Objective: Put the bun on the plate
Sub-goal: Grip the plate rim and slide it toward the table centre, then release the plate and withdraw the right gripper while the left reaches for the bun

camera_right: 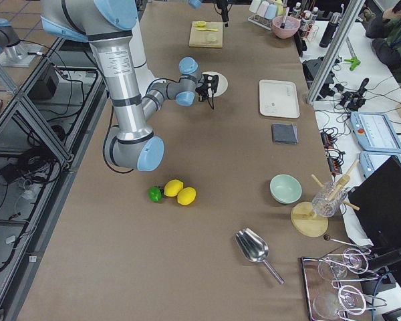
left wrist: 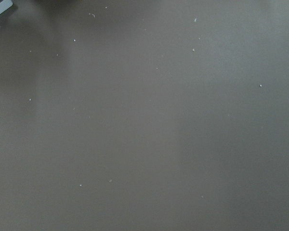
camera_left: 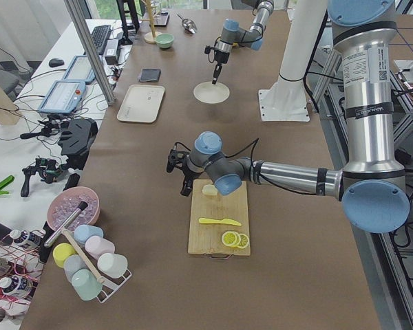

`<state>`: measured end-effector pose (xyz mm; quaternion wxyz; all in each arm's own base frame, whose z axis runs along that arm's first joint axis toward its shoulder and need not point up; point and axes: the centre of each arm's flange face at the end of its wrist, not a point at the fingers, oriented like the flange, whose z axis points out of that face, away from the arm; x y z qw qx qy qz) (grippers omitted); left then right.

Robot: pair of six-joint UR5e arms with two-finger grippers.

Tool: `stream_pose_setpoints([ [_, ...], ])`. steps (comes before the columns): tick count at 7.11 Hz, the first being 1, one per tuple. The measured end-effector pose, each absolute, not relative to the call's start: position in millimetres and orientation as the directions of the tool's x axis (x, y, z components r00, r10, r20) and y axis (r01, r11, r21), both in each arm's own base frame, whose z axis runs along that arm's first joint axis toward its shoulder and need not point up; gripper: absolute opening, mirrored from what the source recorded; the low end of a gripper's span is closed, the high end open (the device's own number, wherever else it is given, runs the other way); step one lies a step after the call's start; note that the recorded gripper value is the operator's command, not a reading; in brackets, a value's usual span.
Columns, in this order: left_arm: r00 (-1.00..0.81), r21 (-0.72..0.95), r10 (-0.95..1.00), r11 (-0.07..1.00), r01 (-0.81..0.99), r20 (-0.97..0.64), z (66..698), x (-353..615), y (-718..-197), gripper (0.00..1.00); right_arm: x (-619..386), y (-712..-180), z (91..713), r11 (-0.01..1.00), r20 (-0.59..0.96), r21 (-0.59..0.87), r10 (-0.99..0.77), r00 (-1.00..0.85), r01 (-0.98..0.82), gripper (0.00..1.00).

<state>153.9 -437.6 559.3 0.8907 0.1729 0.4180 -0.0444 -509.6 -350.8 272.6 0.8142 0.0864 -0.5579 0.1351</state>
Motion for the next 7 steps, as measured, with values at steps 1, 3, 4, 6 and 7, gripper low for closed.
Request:
stream_pose_setpoints([
  [1,0.646,0.267,0.066,0.938,0.219,-0.761,561.5,151.4,-429.9,0.98,-515.9,-355.7,267.8,0.946,0.929,-0.006,0.124,0.348,-0.323,0.0],
  [3,0.642,0.264,0.073,0.942,0.207,-0.763,564.9,153.2,-418.2,0.98,-520.9,-376.2,270.3,0.938,0.922,0.001,0.134,0.364,-0.348,0.0],
  [4,0.64,0.259,0.076,0.946,0.197,-0.765,566.3,158.9,-411.8,0.98,-527.0,-384.5,272.8,0.935,0.917,0.002,0.14,0.373,-0.355,0.0],
  [6,0.642,0.253,0.091,0.953,0.165,-0.761,568.7,173.4,-394.5,0.98,-534.3,-391.4,275.0,0.932,0.913,0.003,0.145,0.381,-0.362,0.0],
  [7,0.648,0.252,0.096,0.956,0.151,-0.755,569.1,183.6,-384.4,0.98,-536.1,-393.5,277.8,0.929,0.911,0.007,0.147,0.386,-0.37,0.0],
])
